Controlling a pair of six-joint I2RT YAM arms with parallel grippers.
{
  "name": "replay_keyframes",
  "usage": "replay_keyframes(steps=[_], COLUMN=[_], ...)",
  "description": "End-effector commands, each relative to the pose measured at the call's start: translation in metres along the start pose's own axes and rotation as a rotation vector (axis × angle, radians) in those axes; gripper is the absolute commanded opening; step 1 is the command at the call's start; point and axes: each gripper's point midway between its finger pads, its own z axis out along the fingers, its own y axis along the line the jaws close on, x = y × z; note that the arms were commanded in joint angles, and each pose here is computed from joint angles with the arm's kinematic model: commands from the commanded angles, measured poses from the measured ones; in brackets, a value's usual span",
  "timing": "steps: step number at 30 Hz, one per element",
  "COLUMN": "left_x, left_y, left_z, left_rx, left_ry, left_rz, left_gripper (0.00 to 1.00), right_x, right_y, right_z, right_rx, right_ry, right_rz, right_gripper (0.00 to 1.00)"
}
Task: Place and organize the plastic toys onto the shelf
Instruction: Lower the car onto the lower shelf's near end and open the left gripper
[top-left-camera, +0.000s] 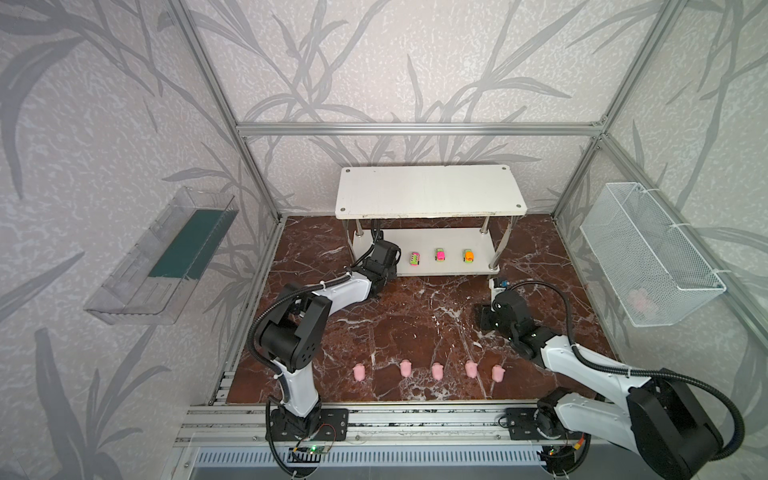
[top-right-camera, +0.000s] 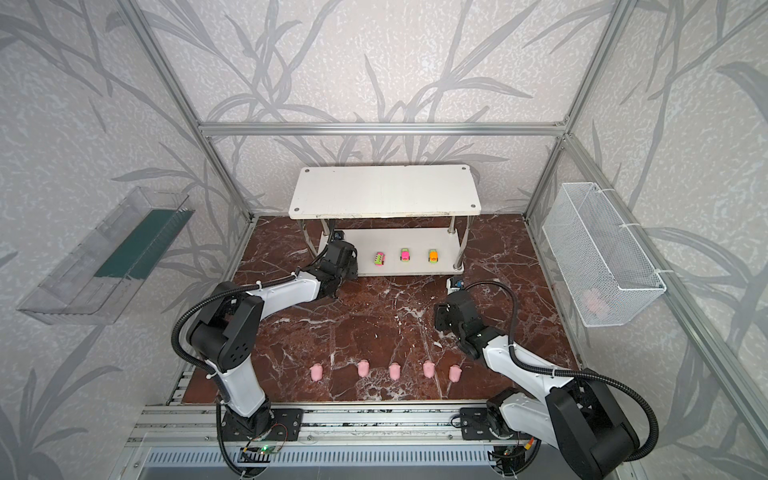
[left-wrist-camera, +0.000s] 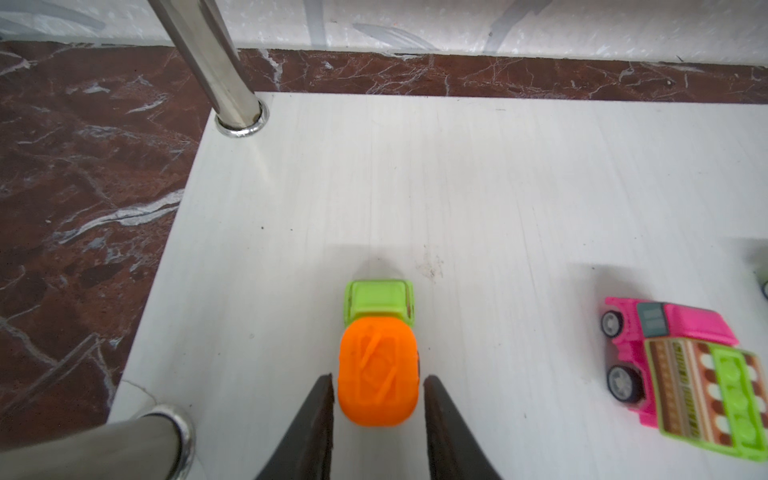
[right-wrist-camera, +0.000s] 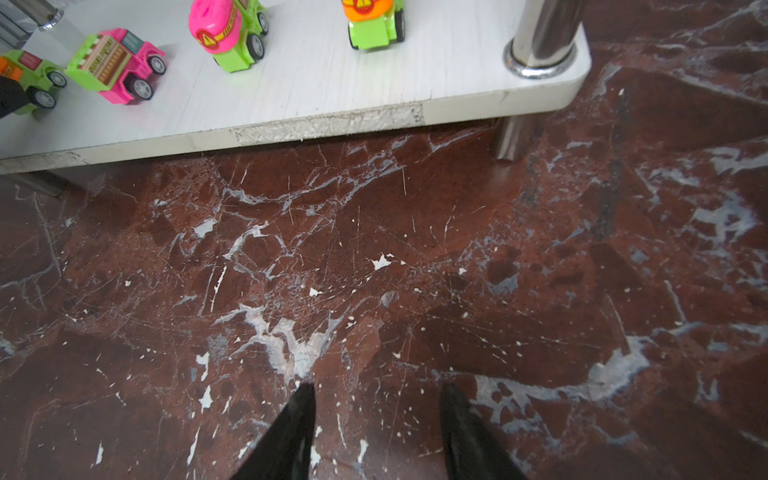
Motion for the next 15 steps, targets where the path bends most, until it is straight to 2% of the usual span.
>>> replay_keyframes(steps=[1,8,15], left_x=[-0.008,-0.019,-0.028], left_y=[0.002,0.005,-0.004], left_z=[0.001,-0.012,-0.036], left_rx=[-0.013,-0.012,0.082], left_ry=[-0.015,-0.044,-0.075], left_rz=[-0.001,-0.009,-0.042], left_gripper=[0.40,0.48,0.50], right_x=[-0.002,-0.003,-0.003], right_y=[-0.003,-0.002,-0.001], right_z=[0.001,0.002,0.003], right_rx=[0.015,0.013,0.011], right_ry=[-0.008,-0.009,-0.007], right_rz=[-0.008,-0.005,-0.003], right_gripper=[0.50,0.50,0.50])
